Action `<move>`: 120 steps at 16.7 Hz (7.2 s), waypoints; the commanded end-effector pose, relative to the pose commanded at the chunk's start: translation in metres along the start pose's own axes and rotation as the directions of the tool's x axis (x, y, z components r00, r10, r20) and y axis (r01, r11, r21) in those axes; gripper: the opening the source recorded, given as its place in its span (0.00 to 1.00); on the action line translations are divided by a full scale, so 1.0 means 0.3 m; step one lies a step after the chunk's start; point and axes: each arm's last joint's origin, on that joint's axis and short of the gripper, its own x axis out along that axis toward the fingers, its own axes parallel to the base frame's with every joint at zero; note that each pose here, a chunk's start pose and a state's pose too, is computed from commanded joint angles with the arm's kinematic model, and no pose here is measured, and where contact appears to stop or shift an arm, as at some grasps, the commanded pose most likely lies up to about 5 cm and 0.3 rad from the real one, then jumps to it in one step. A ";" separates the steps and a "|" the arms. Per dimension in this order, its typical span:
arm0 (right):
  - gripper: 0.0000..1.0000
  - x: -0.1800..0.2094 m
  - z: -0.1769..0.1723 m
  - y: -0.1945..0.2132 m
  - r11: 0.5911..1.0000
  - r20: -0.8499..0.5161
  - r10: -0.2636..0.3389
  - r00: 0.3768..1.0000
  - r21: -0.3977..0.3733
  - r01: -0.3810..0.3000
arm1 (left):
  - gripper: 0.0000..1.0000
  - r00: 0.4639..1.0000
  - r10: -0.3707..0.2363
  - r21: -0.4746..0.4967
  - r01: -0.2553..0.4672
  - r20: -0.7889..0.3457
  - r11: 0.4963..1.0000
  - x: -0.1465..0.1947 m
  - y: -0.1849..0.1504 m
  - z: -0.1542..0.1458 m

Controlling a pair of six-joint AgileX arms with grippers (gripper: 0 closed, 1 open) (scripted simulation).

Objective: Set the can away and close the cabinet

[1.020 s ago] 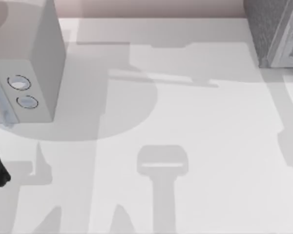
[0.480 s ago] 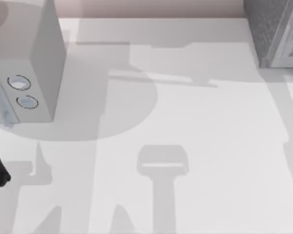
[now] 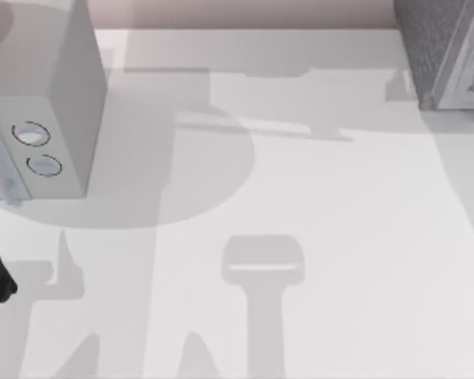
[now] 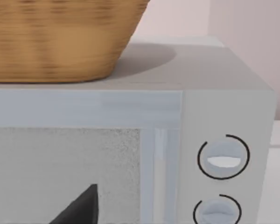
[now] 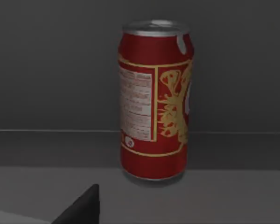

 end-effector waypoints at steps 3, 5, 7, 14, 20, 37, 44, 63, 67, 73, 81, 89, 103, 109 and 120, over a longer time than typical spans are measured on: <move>1.00 -0.162 -0.132 -0.022 1.000 0.000 -0.001 1.000 -0.001 0.001 | 1.00 1.000 0.000 0.000 0.000 0.000 1.000 0.000 0.000 0.000; 1.00 -0.262 -0.249 -0.034 1.000 0.000 -0.001 1.000 0.000 0.001 | 1.00 1.000 0.000 0.000 0.000 0.000 1.000 0.000 0.000 0.000; 1.00 -0.347 -0.385 -0.043 1.000 0.001 -0.002 1.000 0.000 0.002 | 1.00 1.000 0.000 0.000 0.000 0.000 1.000 0.000 0.000 0.000; 1.00 -0.503 -0.887 -0.060 1.000 0.004 -0.003 1.000 0.003 0.003 | 1.00 1.000 0.000 0.000 0.000 0.000 1.000 0.000 0.000 0.000; 1.00 -0.513 -1.154 -0.063 1.000 0.005 -0.003 1.000 0.004 0.002 | 1.00 1.000 0.000 0.000 0.000 0.000 1.000 0.000 0.000 0.000; 1.00 -0.430 -1.091 -0.154 1.000 0.005 -0.003 1.000 0.003 0.003 | 1.00 1.000 0.000 0.000 0.000 0.000 1.000 0.000 0.000 0.000; 1.00 -0.318 -1.059 -0.396 1.000 0.004 -0.003 1.000 0.002 0.003 | 1.00 1.000 0.000 0.000 0.000 0.000 1.000 0.000 0.000 0.000; 1.00 -0.343 -1.170 -0.742 1.000 -0.002 0.001 1.000 0.008 -0.001 | 1.00 1.000 0.000 0.000 0.000 0.000 1.000 0.000 0.000 0.000; 1.00 -0.298 -1.072 -0.817 1.000 -0.002 0.001 1.000 0.007 -0.001 | 1.00 1.000 0.000 0.000 0.000 0.000 1.000 0.000 0.000 0.000; 1.00 -0.233 -0.756 -0.933 1.000 -0.002 0.001 1.000 0.007 -0.001 | 1.00 1.000 0.000 0.000 0.000 0.000 1.000 0.000 0.000 0.000; 1.00 -0.278 -0.237 -0.864 1.000 -0.002 0.001 1.000 0.007 -0.001 | 1.00 1.000 0.000 0.000 0.000 0.000 1.000 0.000 0.000 0.000; 1.00 -0.357 -0.019 -0.732 1.000 -0.002 0.001 1.000 0.008 -0.001 | 1.00 1.000 0.000 0.000 0.000 0.000 1.000 0.000 0.000 0.000; 1.00 -0.133 -0.018 -0.506 1.000 0.000 0.007 1.000 0.011 -0.007 | 1.00 1.000 0.000 0.000 0.000 0.000 1.000 0.000 0.000 0.000; 1.00 -0.017 -0.016 -0.163 1.000 -0.001 0.007 1.000 0.013 -0.007 | 1.00 1.000 0.000 0.000 0.000 0.000 1.000 0.000 0.000 0.000; 1.00 -0.105 -0.015 0.262 1.000 -0.002 0.006 1.000 0.007 -0.006 | 1.00 1.000 0.000 0.000 0.000 0.000 1.000 0.000 0.000 0.000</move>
